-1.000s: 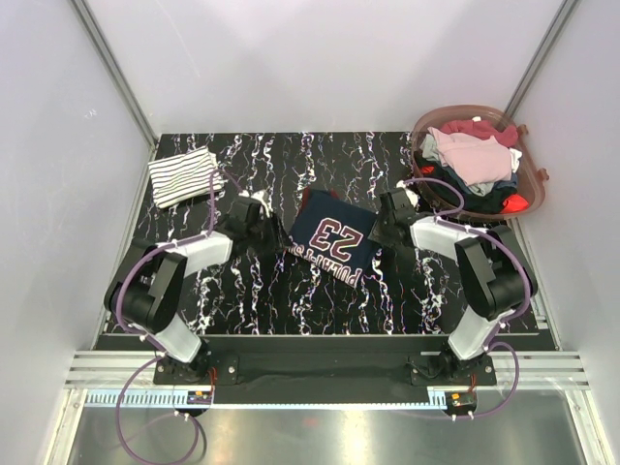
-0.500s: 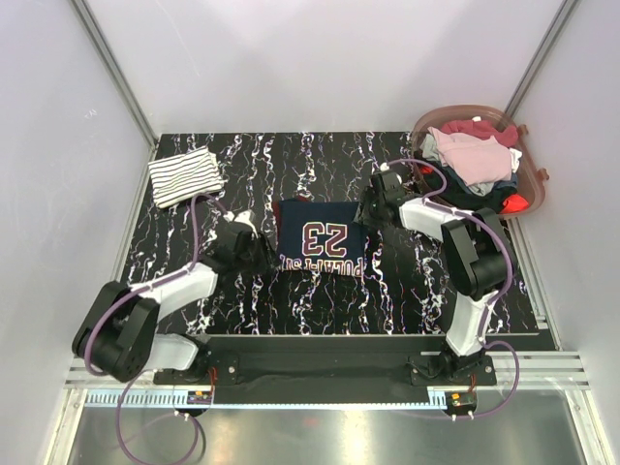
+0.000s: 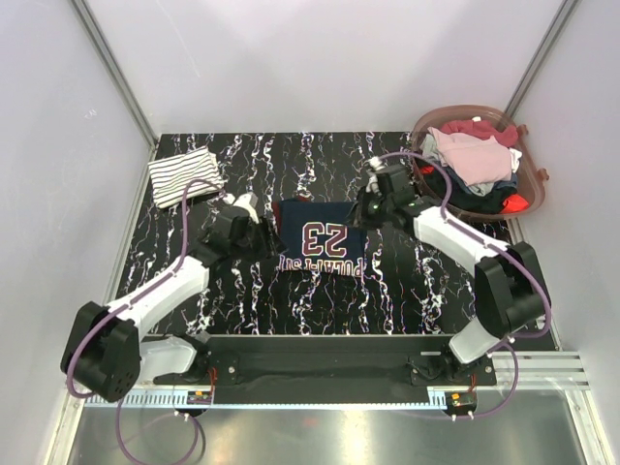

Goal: Fold and stack the tank tops

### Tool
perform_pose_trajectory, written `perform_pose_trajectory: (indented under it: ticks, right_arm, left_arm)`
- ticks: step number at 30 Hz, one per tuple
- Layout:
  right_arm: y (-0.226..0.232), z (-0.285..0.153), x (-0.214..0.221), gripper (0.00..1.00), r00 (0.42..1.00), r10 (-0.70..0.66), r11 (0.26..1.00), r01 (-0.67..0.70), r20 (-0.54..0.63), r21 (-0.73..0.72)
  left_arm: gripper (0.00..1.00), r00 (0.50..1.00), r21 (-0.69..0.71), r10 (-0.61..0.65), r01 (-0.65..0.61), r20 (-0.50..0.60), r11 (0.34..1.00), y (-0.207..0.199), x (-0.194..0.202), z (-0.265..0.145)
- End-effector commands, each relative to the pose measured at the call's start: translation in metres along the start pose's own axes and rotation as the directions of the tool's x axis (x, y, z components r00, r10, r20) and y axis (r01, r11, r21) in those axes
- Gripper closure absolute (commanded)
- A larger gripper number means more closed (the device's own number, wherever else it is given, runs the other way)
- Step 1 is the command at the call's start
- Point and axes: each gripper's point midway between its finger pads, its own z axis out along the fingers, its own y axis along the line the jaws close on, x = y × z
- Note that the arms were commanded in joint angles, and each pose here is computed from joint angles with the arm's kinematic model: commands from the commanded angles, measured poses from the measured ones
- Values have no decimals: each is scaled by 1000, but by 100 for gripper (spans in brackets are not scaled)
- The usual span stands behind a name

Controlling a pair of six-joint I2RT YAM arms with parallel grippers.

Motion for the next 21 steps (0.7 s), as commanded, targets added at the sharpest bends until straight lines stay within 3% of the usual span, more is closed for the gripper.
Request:
perform_pose_trajectory:
  ticks: [1, 3, 10, 15, 21]
  right_arm:
    - [52, 8, 60, 93, 978, -38, 979, -4, -204, -201]
    - [64, 14, 65, 99, 975, -22, 971, -33, -223, -239]
    - [69, 42, 88, 100, 945, 38, 940, -144, -326, -310]
    - [49, 62, 110, 100, 915, 106, 931, -229, -389, -284]
    - [-5, 64, 138, 100, 849, 281, 869, -423, -448, -256]
  left_arm:
    - [50, 998, 142, 42, -34, -50, 989, -40, -1, 1]
    - [51, 996, 172, 41, -28, -77, 985, -48, 0, 6]
    - [56, 988, 214, 35, -1, -153, 977, -51, 11, 31]
    - [60, 965, 180, -70, 118, -252, 977, -13, 33, 60]
    - [62, 942, 38, -111, 129, -316, 991, 36, 62, 75]
